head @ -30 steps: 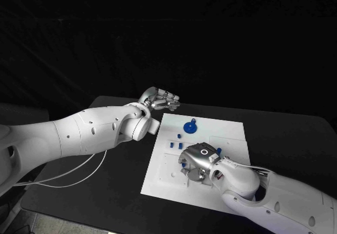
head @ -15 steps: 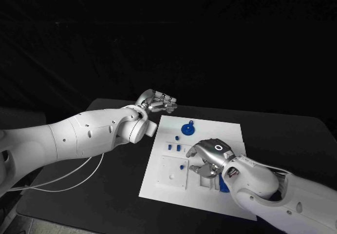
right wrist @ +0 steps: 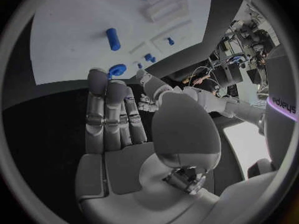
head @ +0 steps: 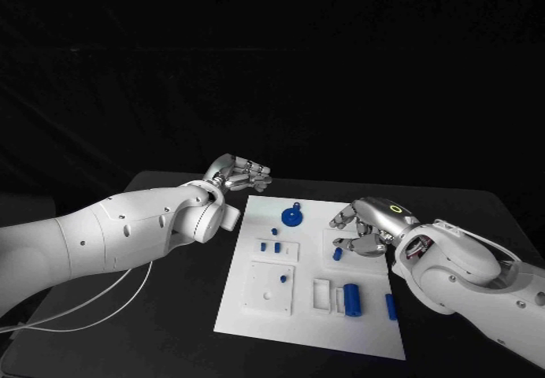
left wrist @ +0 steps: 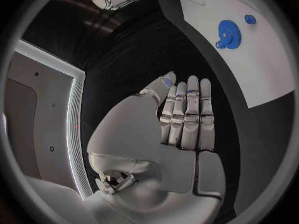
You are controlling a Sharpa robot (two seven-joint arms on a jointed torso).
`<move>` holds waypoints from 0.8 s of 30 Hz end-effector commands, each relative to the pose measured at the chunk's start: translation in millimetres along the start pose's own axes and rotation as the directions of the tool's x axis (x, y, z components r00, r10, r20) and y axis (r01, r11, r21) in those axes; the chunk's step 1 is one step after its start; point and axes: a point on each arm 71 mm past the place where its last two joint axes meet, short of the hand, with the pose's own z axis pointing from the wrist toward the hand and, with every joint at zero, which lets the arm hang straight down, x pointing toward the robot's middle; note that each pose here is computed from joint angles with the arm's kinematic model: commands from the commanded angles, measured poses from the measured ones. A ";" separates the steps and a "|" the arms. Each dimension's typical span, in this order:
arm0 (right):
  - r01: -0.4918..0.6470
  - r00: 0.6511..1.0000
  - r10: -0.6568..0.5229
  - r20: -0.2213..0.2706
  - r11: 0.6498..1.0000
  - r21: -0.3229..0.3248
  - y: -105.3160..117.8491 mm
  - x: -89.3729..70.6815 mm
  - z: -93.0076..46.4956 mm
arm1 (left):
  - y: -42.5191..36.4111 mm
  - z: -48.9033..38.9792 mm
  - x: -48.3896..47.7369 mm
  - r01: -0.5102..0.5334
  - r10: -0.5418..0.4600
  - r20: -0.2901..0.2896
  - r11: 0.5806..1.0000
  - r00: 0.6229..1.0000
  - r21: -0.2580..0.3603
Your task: Assemble the parts on the task board
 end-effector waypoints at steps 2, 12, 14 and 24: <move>0.017 0.993 -0.015 -0.118 1.000 0.013 -12.0 4.9 -1.0 | -1.9 0.4 1.1 0.014 -0.014 -0.014 1.000 1.000 0.012; 0.084 0.976 -0.076 -0.206 0.996 0.032 -21.1 11.7 2.1 | -1.2 0.2 0.3 0.014 -0.014 -0.014 1.000 1.000 0.010; 0.092 0.972 -0.084 -0.219 0.995 0.028 -20.2 14.1 2.8 | -1.2 0.3 0.4 0.014 -0.014 -0.015 1.000 1.000 0.009; 0.139 0.962 -0.131 -0.240 0.990 0.014 -16.5 31.0 7.7 | -0.8 0.0 -0.5 0.014 -0.014 -0.014 1.000 1.000 0.008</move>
